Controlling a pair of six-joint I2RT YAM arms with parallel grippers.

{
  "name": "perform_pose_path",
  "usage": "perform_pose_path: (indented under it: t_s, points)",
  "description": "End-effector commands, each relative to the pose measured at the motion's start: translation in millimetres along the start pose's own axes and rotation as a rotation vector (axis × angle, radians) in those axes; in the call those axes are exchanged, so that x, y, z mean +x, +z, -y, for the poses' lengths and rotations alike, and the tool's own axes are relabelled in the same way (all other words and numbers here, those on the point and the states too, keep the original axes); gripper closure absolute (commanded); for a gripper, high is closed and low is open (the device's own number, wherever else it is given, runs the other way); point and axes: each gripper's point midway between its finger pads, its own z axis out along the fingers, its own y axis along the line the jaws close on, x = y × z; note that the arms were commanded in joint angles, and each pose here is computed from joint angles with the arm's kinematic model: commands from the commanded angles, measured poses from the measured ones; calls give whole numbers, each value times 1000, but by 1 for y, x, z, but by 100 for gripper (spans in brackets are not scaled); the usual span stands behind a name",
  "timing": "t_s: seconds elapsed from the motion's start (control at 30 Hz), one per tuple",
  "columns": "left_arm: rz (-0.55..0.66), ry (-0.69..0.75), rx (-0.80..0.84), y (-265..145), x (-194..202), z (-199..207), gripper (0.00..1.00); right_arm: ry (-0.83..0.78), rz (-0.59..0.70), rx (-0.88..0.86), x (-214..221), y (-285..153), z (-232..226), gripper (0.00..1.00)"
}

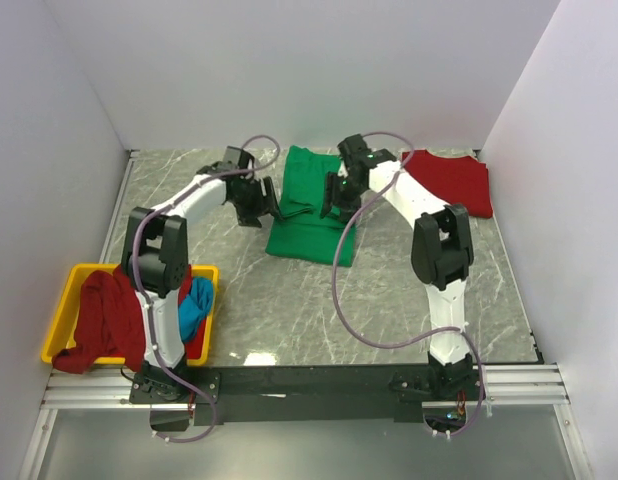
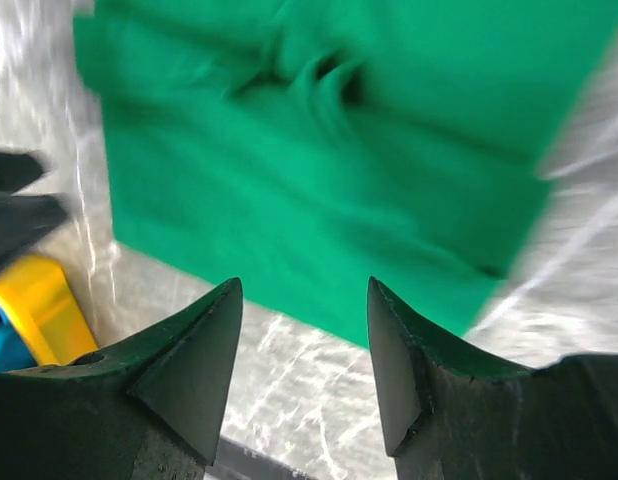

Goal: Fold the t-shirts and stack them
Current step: Fold the tshirt

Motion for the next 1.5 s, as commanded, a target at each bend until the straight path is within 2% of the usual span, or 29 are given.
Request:
perform_pose_path:
  t_s: [0.0,0.23,0.57,0.9,1.07,1.2,1.33,1.47]
  points:
    - [-19,15,69,6,21,22,27,-47,-12,-74,10,3,-28,41]
    - [-67,9,104,27,51,38,26,-27,-60,-54,21,28,-26,41]
    - [-165,21,-20,47,89,-3,26,-21,-86,32,24,57,-4,41]
    - [-243,40,-134,50,121,-39,26,56,69,112,-27,59,18,41]
    - [-254,45,-152,48,126,-44,26,104,190,85,-73,51,16,41]
    - [-253,43,-155,47,125,-43,26,140,239,7,-101,45,6,41]
    - [-226,55,-143,42,114,-35,26,139,293,-47,-117,23,-4,41]
    - [-200,65,-124,33,101,-22,25,139,283,-53,-103,13,5,41]
